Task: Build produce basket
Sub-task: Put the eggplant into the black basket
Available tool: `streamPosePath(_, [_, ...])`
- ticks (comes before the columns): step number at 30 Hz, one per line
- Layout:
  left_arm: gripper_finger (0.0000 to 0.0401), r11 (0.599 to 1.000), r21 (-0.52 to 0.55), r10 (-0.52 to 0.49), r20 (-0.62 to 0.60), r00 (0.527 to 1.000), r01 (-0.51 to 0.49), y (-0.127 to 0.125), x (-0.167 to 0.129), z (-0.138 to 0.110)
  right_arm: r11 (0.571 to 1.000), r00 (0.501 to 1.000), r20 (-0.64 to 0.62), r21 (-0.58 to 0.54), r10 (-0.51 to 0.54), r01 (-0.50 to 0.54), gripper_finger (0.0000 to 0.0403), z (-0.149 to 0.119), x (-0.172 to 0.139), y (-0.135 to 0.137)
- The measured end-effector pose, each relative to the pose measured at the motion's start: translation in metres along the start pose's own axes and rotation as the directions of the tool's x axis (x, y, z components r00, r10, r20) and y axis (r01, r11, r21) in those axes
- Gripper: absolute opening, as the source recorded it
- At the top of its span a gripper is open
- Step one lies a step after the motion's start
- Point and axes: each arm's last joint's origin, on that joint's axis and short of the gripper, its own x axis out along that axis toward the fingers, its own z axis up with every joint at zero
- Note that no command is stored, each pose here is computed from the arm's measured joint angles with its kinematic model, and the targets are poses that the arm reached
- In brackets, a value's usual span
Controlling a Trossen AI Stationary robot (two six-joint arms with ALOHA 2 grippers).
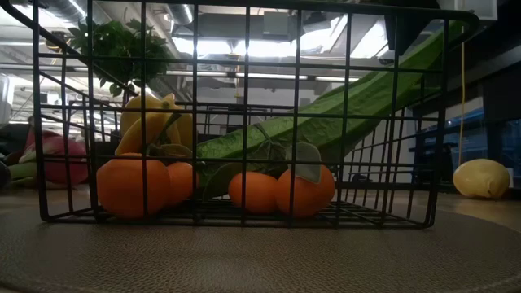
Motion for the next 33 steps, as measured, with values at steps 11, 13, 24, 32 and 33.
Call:
streamPosePath(11, [0.0142,0.999,-0.022,-0.035,0.084,0.996,0.037,-0.003,0.001,0.002,1.0,1.0,0.0,-0.005,0.0,0.0,0.0171,0.0,0.0,0.0])
streamPosePath(13, [0.0148,0.999,-0.019,-0.042,0.108,0.993,0.044,-0.003,0.0,0.003,1.0,1.0,0.0,-0.005,0.0,0.0,0.0171,0.0,0.0,0.0])
streamPosePath(24, [0.0154,1.0,0.01,0.004,0.049,0.999,-0.004,-0.013,0.021,-0.004,1.0,1.0,0.0,-0.007,0.0,0.0,0.0171,0.0,0.0,0.0])
streamPosePath(32, [0.0154,1.0,-0.002,-0.001,0.047,0.999,0.001,-0.014,0.022,-0.004,1.0,1.0,-0.013,-0.006,0.015,-0.015,0.0171,0.0,0.0,0.001])
streamPosePath(33, [0.0154,1.0,-0.002,-0.005,0.046,0.999,0.005,-0.014,0.024,-0.004,1.0,1.0,-0.013,-0.006,0.016,-0.016,0.0171,0.0,0.0,0.001])
